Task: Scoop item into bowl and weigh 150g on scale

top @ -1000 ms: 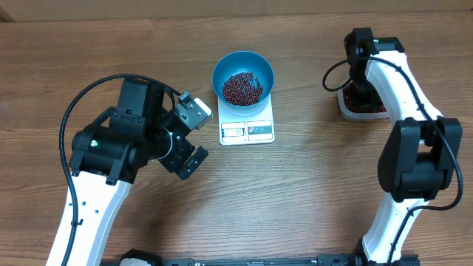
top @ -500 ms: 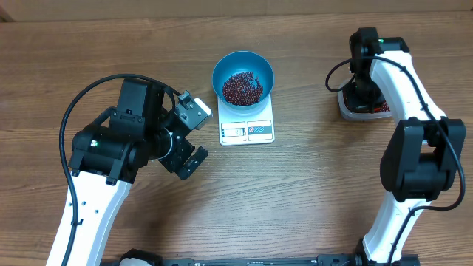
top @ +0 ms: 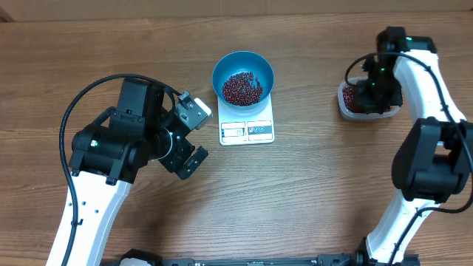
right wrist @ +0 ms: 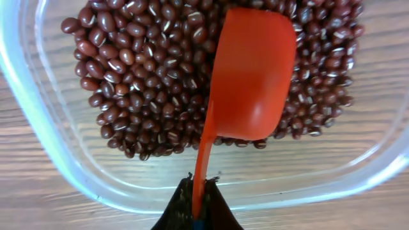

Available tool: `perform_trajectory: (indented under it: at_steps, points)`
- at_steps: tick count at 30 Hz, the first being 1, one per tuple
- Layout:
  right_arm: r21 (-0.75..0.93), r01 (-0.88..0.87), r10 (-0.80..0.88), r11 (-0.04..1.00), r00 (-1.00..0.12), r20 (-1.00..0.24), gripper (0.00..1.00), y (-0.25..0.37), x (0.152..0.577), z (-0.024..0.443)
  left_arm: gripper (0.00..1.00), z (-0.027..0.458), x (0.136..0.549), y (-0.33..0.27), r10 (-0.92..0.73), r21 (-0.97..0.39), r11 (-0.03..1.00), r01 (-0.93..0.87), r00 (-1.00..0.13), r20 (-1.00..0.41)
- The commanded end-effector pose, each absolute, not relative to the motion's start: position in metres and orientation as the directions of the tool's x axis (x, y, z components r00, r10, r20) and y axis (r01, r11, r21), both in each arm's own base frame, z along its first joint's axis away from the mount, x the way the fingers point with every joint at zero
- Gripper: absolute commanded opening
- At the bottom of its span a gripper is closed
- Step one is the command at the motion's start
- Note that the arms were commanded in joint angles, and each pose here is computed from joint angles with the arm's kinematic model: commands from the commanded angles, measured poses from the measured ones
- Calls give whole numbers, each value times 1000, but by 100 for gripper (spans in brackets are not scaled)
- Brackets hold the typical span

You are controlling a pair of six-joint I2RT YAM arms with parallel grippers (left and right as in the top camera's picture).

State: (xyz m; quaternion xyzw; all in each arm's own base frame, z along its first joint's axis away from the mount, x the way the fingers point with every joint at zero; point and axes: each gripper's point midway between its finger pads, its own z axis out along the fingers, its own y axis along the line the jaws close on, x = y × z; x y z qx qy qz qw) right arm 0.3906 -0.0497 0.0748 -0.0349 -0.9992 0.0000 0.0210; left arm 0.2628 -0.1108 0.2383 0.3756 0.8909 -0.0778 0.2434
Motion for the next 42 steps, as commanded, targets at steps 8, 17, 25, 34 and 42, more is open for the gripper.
perform_trajectory:
  at_steps: [8, 17, 25, 34, 42]
  points:
    - [395, 107, 112, 912, -994, 11, 4, -29, 392, 96, 100, 237, 263, -113, 619, 22, 710, 704, -608, -497]
    - [532, 166, 203, 831, -979, -11, 4, -48, 392, 107, 100, 237, 263, -113, 619, 22, 710, 704, -608, -497]
    - [601, 185, 238, 778, -971, -9, 4, -46, 391, 95, 100, 237, 263, -113, 619, 22, 710, 704, -608, -497]
    - [666, 183, 249, 723, -968, -5, 4, -33, 388, 75, 100, 237, 263, -113, 619, 22, 710, 704, -608, -497]
    - [714, 199, 285, 671, -959, -1, 3, -34, 389, 79, 100, 237, 263, -113, 619, 22, 710, 704, -608, -497]
